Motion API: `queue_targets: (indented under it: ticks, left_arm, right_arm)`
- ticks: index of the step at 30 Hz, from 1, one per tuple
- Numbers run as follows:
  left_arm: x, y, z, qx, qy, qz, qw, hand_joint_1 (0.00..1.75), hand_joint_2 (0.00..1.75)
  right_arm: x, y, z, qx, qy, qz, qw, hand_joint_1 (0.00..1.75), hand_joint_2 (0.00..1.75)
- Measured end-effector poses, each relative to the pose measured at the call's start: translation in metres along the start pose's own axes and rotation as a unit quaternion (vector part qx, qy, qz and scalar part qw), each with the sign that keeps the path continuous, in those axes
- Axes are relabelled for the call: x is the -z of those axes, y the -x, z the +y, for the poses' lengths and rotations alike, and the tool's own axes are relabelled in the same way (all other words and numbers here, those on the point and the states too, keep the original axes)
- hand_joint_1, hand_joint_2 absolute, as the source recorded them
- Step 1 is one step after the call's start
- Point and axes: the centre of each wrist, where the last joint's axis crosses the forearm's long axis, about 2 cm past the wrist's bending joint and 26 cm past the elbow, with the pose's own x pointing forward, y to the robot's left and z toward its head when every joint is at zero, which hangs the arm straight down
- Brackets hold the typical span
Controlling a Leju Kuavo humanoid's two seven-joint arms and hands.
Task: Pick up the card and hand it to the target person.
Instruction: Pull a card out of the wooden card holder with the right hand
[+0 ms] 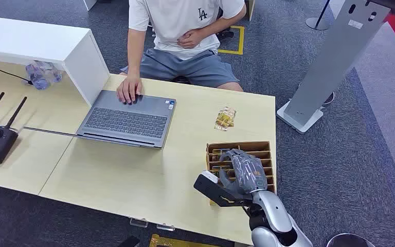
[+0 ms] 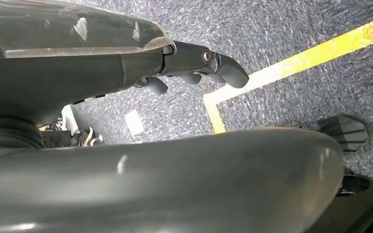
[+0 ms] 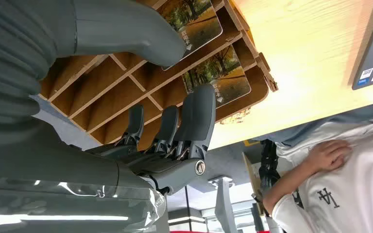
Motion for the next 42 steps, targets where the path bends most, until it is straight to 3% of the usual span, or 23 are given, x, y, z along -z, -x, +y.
queue_targets:
  ticks: [30, 32, 36, 42]
  left_arm:
    - [0.0, 0.0, 0.0, -0.001, 0.0, 0.0, 1.0, 0.0, 0.0]
    - [0.0, 0.0, 0.0, -0.001, 0.0, 0.0, 1.0, 0.0, 0.0]
    - [0.0, 0.0, 0.0, -0.001, 0.0, 0.0, 1.0, 0.0, 0.0]
    - [0.0, 0.0, 0.0, -0.001, 0.0, 0.0, 1.0, 0.0, 0.0]
  right_arm:
    - [-0.001, 0.003, 0.012, 0.003, -0.028, -0.005, 1.0, 0.89, 1.75]
    - [0.0, 0.004, 0.013, 0.003, -0.029, -0.004, 1.0, 0.75, 1.75]
    - [0.0, 0.004, 0.014, 0.005, -0.031, -0.002, 0.999, 0.27, 1.75]
    - [0.001, 0.005, 0.014, 0.006, -0.032, -0.002, 0.999, 0.28, 1.75]
